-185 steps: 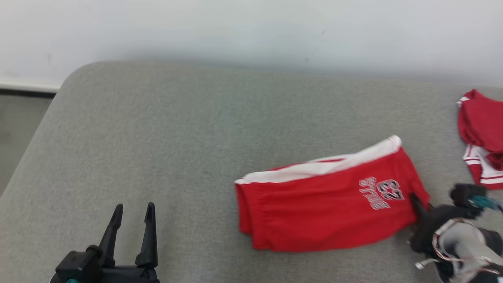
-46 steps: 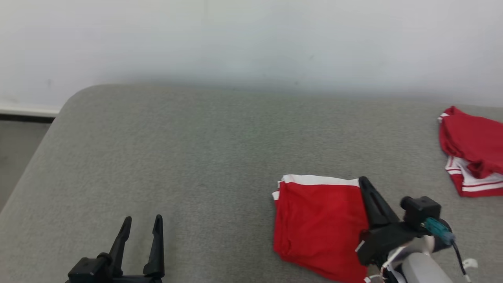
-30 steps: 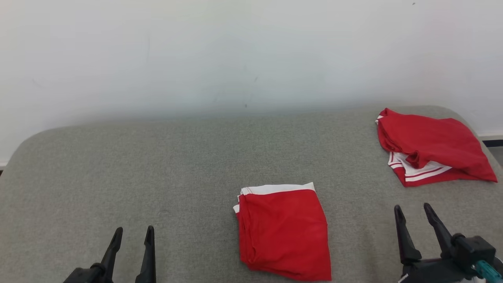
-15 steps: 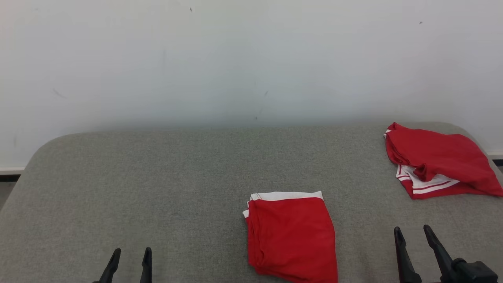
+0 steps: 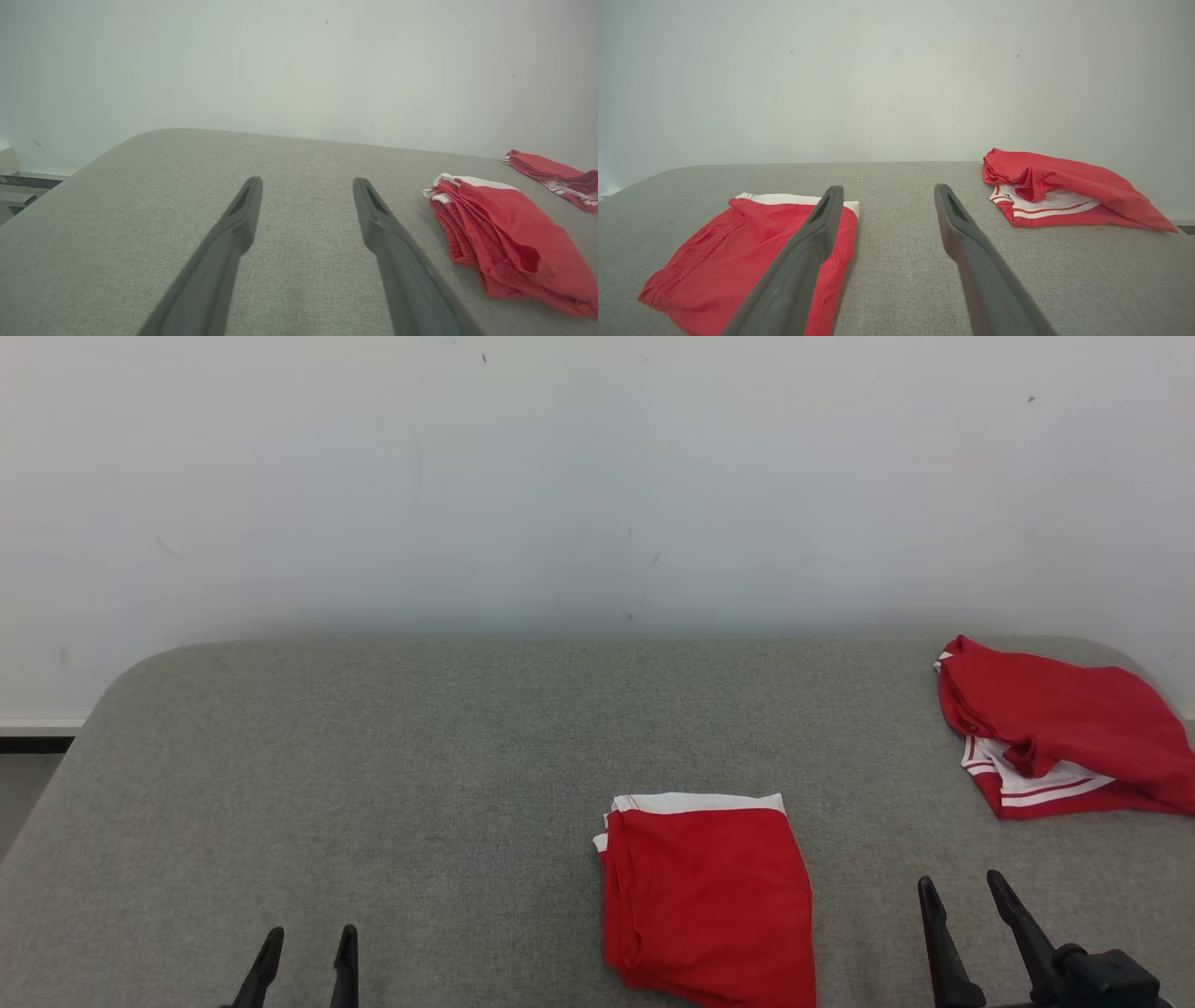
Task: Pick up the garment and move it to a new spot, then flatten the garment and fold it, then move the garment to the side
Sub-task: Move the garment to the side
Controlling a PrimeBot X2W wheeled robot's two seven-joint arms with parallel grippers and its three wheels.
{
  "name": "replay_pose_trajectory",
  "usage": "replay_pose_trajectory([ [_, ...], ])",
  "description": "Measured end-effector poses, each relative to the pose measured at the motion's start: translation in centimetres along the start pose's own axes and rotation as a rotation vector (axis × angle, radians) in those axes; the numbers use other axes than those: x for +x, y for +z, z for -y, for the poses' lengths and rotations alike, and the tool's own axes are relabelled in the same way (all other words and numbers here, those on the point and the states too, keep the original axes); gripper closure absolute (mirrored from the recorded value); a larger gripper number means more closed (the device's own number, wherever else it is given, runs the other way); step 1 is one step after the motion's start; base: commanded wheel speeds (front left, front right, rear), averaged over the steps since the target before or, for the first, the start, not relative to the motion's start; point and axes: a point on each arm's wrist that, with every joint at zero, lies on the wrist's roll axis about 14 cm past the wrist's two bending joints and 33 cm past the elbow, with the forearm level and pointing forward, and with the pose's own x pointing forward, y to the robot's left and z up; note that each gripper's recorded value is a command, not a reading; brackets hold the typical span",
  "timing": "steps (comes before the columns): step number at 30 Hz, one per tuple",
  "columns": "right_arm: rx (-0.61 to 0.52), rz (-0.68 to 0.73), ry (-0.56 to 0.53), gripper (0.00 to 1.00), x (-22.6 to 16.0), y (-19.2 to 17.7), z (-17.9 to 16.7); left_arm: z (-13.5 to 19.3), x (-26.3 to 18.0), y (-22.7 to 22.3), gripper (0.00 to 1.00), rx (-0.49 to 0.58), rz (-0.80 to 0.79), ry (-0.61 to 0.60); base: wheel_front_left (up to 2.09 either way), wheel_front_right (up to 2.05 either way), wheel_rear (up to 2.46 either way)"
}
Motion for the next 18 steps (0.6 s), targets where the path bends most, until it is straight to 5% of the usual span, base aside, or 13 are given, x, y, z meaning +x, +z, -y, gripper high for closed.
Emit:
replay_pose_trajectory([
  [18, -0.005, -0.040, 0.037, 0.00, 1.3, -0.9, -0.9, 0.0, 0.3, 0.1, 0.00, -0.004, 0.002, 0.003, 0.00, 0.00, 0.00],
])
